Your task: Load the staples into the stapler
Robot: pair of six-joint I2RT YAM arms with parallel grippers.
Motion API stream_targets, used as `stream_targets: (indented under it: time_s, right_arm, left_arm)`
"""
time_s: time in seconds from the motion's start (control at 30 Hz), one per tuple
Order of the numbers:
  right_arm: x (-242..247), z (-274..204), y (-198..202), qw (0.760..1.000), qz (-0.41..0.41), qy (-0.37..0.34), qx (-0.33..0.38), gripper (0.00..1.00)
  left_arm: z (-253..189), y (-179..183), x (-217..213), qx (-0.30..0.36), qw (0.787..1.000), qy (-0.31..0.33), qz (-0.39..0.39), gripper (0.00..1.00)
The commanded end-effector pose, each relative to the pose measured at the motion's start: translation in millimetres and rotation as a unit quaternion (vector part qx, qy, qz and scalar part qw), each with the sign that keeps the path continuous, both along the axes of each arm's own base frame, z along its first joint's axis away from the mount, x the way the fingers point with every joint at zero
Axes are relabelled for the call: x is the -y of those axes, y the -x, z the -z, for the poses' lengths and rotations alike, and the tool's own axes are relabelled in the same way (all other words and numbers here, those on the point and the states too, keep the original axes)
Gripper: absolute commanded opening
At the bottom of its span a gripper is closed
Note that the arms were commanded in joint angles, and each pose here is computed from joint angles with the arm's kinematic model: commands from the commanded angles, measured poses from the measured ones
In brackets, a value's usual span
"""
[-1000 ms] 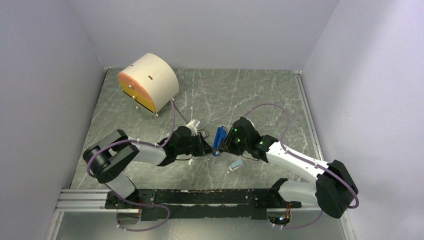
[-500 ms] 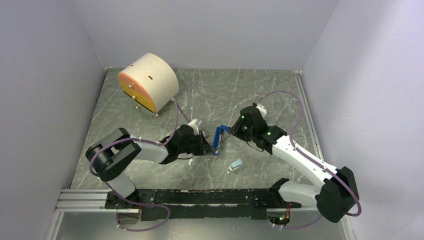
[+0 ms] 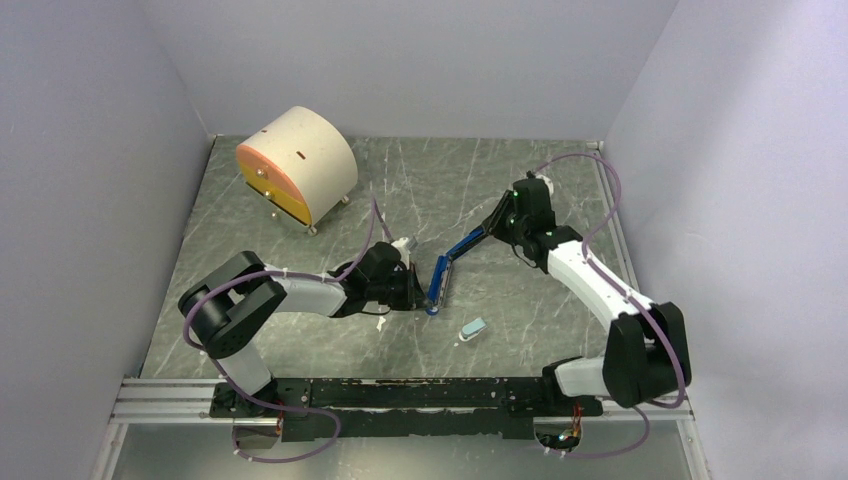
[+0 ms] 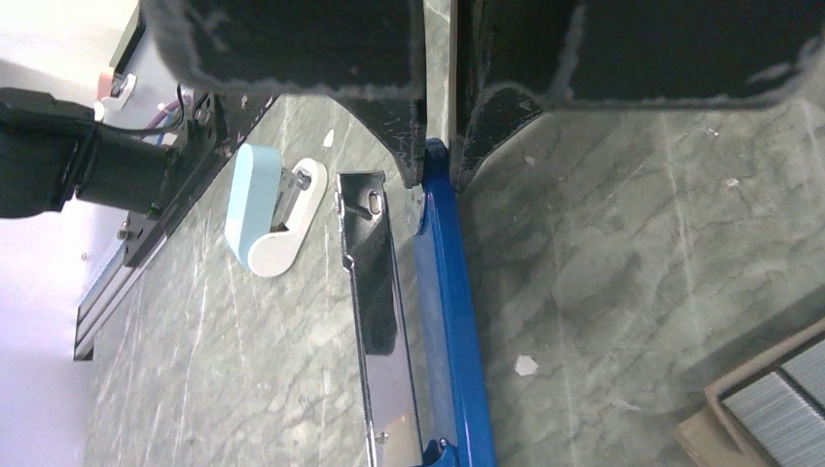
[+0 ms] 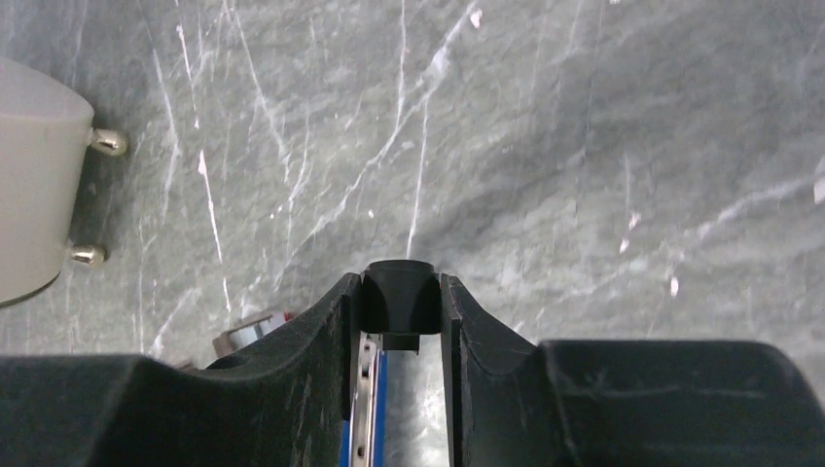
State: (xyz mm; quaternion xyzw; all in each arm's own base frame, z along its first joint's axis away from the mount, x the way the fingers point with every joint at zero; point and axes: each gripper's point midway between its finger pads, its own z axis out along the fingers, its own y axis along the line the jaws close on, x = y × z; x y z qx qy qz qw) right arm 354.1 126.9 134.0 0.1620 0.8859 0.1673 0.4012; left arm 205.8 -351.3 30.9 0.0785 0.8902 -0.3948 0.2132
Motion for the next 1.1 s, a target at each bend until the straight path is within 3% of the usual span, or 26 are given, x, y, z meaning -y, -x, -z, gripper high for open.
stream_targets:
  time_s: [0.0,0.2,0.53,0.83,1.07]
  right_arm:
    - [-4,7,-21,0.999,-0.050,0.000,0.005,0.18]
    - [-10,20,-31,0.998,-0.061,-0.013,-0.014,0.24]
    - [-24,32,-17,0.994,-0.098,-0.041,-0.036,0.41]
    - [-30,34,-5,0.992,-0.103,-0.071,-0.033,0.66]
    - [-44,48,9,0.984,-0.134,-0.111,-0.046,0.70]
  left_arm:
    - [3,21,5,-0.002,0.998,-0.013,0.064,0.05]
    - [3,21,7,-0.007,0.998,-0.006,0.062,0.05]
    - [-4,22,16,-0.023,0.998,0.020,0.057,0.05]
    - [-1,23,16,-0.051,0.998,0.025,0.039,0.05]
    - [5,28,14,-0.088,0.995,0.043,0.028,0.05]
